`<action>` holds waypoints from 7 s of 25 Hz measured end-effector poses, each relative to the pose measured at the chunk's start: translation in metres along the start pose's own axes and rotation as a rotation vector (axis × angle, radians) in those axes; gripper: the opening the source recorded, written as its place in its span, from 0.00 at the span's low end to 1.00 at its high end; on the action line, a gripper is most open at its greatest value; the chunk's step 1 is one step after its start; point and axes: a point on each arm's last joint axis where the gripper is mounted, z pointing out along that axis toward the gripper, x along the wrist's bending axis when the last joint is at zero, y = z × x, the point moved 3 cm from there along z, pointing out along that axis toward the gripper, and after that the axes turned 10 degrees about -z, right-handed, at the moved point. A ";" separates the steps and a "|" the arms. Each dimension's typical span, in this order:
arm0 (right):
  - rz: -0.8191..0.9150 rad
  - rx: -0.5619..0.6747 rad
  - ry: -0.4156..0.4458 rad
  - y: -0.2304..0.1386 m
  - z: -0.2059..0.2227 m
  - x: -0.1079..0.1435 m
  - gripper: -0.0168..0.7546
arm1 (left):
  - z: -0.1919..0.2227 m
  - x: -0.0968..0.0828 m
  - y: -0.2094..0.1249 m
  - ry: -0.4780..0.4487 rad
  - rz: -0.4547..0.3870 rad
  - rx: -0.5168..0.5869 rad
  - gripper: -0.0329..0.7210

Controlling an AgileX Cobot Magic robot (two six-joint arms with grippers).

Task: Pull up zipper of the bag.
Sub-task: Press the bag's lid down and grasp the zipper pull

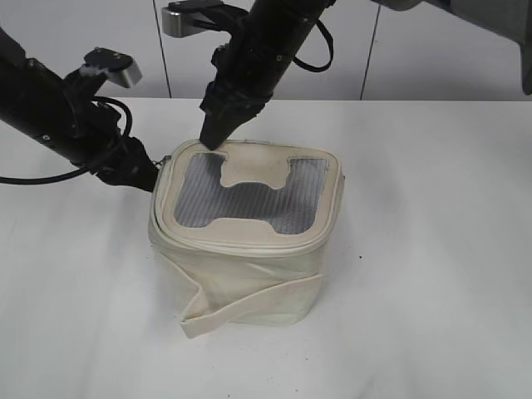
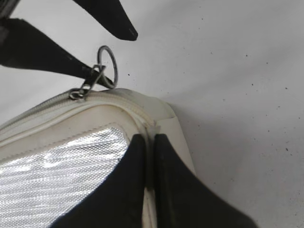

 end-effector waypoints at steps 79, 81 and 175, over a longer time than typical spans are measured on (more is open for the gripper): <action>0.002 0.005 -0.006 0.000 -0.001 0.000 0.05 | -0.010 -0.010 0.008 -0.051 0.126 -0.005 0.04; 0.002 0.005 -0.006 0.000 -0.001 -0.001 0.05 | -0.010 -0.011 0.006 -0.058 0.134 0.011 0.04; 0.059 0.007 -0.001 0.001 0.000 0.003 0.05 | -0.021 -0.204 -0.040 -0.278 0.112 0.080 0.04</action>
